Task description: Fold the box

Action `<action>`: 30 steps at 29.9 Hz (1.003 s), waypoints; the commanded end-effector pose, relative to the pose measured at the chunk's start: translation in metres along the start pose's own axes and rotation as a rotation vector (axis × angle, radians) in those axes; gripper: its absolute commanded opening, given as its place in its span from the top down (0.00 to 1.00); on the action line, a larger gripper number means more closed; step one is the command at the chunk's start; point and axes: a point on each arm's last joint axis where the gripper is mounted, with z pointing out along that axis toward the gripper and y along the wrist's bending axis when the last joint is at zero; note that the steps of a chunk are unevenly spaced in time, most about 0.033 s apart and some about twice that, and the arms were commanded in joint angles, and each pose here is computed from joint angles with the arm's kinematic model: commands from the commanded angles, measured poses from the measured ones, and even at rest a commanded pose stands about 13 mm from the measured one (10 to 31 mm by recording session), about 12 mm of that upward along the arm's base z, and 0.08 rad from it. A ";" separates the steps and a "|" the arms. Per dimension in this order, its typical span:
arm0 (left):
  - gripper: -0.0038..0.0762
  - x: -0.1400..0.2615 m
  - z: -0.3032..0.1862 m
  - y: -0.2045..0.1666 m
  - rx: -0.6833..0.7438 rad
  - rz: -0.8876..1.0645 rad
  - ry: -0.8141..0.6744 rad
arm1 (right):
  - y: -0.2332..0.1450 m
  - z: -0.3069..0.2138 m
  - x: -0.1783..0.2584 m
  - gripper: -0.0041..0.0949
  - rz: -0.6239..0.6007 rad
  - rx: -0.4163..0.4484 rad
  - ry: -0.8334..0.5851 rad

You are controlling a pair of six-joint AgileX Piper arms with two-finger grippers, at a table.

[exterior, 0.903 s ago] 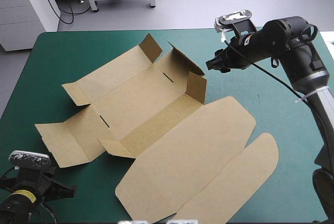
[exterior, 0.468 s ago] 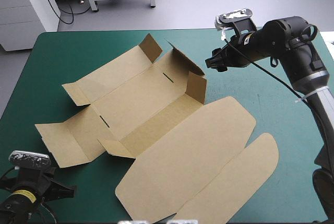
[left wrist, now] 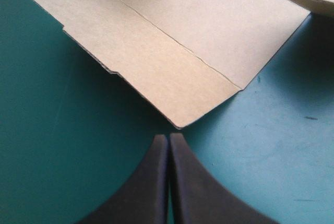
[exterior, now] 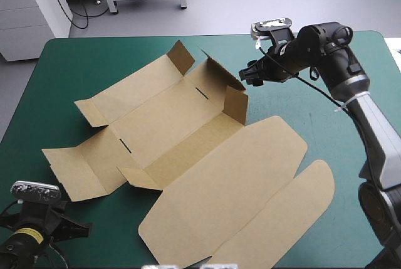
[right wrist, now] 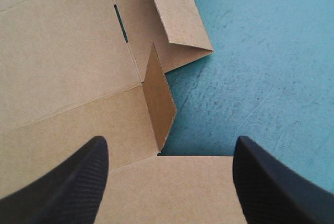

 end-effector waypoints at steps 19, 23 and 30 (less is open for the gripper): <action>0.96 -0.012 -0.004 0.001 -0.001 -0.009 -0.070 | -0.010 0.061 -0.034 0.32 -0.148 -0.008 -0.026; 0.96 -0.012 -0.004 0.001 -0.001 -0.009 -0.070 | -0.012 0.075 -0.033 0.32 -0.175 -0.008 0.000; 0.96 -0.012 -0.004 0.001 -0.001 -0.009 -0.070 | -0.011 0.094 -0.028 0.32 -0.191 -0.058 0.053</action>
